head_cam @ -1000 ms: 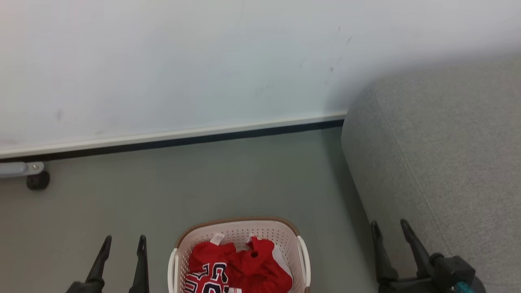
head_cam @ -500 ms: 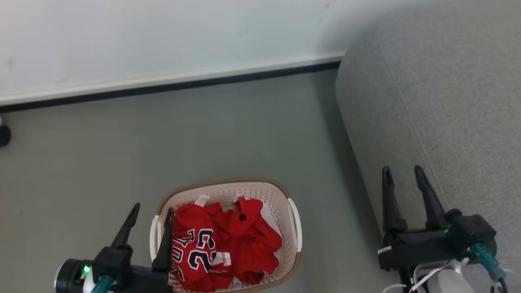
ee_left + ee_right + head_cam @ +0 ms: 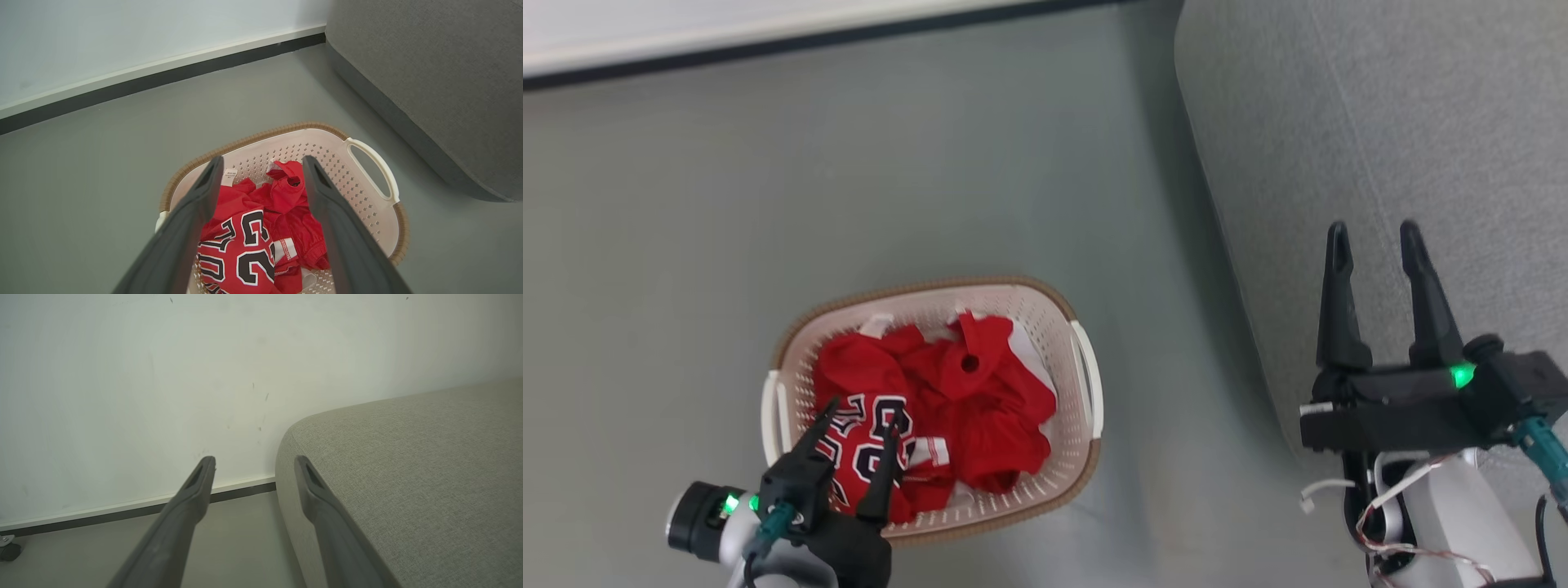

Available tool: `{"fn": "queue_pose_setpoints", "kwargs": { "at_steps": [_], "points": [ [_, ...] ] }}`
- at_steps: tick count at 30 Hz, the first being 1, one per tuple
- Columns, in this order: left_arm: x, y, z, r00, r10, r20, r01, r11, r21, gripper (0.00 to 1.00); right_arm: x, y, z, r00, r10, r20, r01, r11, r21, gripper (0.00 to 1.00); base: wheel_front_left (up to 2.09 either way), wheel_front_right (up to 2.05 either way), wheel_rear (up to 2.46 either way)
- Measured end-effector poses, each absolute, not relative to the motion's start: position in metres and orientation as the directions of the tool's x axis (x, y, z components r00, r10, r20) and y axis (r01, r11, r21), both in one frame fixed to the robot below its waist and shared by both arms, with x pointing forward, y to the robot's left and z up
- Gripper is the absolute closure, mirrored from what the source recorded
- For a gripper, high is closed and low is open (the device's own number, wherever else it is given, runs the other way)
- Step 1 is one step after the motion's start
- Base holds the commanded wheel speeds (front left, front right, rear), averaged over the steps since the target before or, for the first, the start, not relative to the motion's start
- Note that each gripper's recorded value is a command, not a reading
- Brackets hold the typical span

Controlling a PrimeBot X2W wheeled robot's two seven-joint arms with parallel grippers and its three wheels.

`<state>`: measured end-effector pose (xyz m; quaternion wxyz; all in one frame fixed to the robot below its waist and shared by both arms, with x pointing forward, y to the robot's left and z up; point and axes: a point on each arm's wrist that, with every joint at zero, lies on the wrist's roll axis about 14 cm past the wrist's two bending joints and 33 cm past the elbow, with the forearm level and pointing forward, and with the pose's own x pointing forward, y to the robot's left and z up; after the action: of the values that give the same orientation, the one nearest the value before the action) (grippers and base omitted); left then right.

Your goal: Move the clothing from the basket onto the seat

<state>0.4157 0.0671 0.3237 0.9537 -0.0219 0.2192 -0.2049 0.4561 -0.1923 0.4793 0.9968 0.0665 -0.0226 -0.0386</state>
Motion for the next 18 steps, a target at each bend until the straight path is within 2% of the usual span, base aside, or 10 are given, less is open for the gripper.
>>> {"fn": "queue_pose_setpoints", "kwargs": {
  "at_steps": [9, 18],
  "points": [
    [0.420, 0.063, 0.263, 0.732, -0.415, -0.541, 0.405, 0.903, -0.145, 0.00, 0.486, -0.198, 0.462, 0.996, -0.088, 0.033, 0.083, 0.990, 0.118, 0.00, 0.00, 0.00, 0.00],
    [0.425, 0.048, 0.211, 0.651, -0.448, -0.613, 0.448, 0.878, -0.166, 0.00, 0.508, -0.204, 0.430, 0.995, -0.100, -0.007, 0.100, 0.990, 0.097, 0.00, 0.00, 0.00, 0.00]
  ]
}}
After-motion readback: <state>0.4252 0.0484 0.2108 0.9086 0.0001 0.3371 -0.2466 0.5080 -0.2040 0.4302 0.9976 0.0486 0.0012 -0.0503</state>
